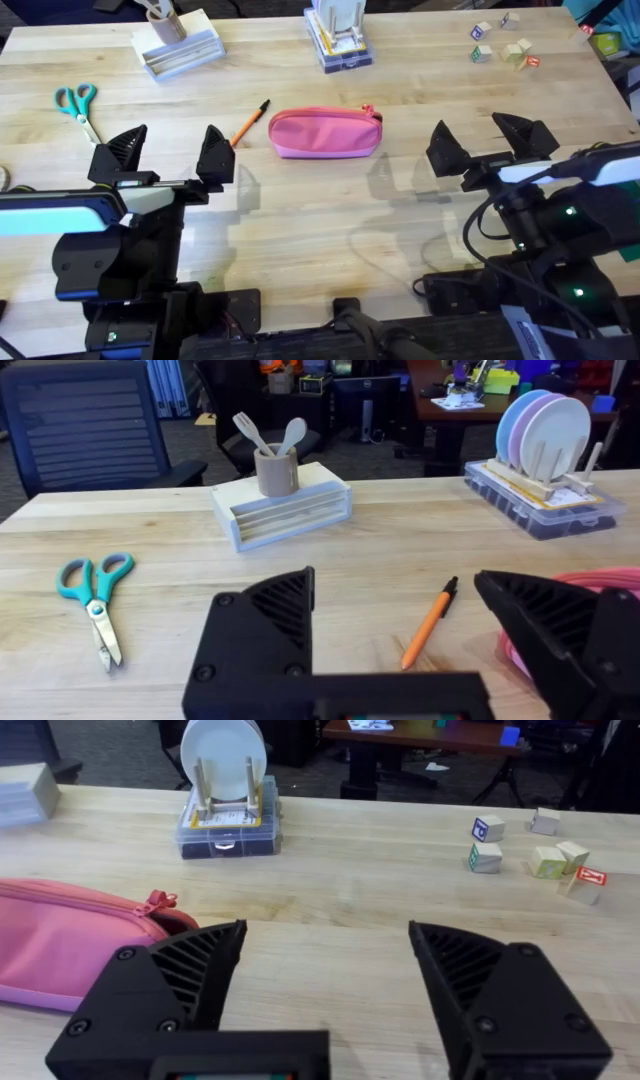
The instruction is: Unzip the bag, pick up the pens from the table one at a time and place them inside, then zip the bag closed.
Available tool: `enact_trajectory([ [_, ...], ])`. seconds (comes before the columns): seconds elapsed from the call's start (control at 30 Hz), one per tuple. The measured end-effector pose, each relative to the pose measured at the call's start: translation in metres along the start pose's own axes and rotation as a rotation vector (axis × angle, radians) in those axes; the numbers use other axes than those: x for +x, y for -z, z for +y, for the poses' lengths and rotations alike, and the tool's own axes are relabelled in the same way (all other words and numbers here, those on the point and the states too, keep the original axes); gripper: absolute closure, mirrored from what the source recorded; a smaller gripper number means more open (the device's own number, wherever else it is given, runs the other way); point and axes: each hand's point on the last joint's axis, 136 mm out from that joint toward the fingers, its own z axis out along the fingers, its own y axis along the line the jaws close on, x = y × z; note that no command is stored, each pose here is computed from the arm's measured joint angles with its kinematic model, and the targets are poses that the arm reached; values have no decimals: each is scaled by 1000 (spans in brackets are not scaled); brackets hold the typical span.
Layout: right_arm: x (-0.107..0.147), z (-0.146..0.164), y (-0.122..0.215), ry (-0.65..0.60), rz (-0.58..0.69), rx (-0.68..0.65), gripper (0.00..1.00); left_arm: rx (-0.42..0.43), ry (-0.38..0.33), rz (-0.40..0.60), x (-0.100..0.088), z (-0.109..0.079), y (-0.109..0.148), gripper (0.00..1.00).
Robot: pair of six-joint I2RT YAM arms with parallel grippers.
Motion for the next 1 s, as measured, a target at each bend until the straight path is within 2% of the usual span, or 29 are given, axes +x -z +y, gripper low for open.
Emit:
enact_trajectory([
  [0.63,4,1,0,-32,21,-4,3,-6,-20,10,2,1,0,7],
  [0.8,5,2,4,-36,63,-7,5,-2,-21,83,16,0,2,7],
  [0.9,14,3,11,-41,149,-14,5,-1,-22,145,13,0,9,8],
  [1.0,21,5,17,-47,234,-21,5,0,-26,172,-7,0,17,7],
])
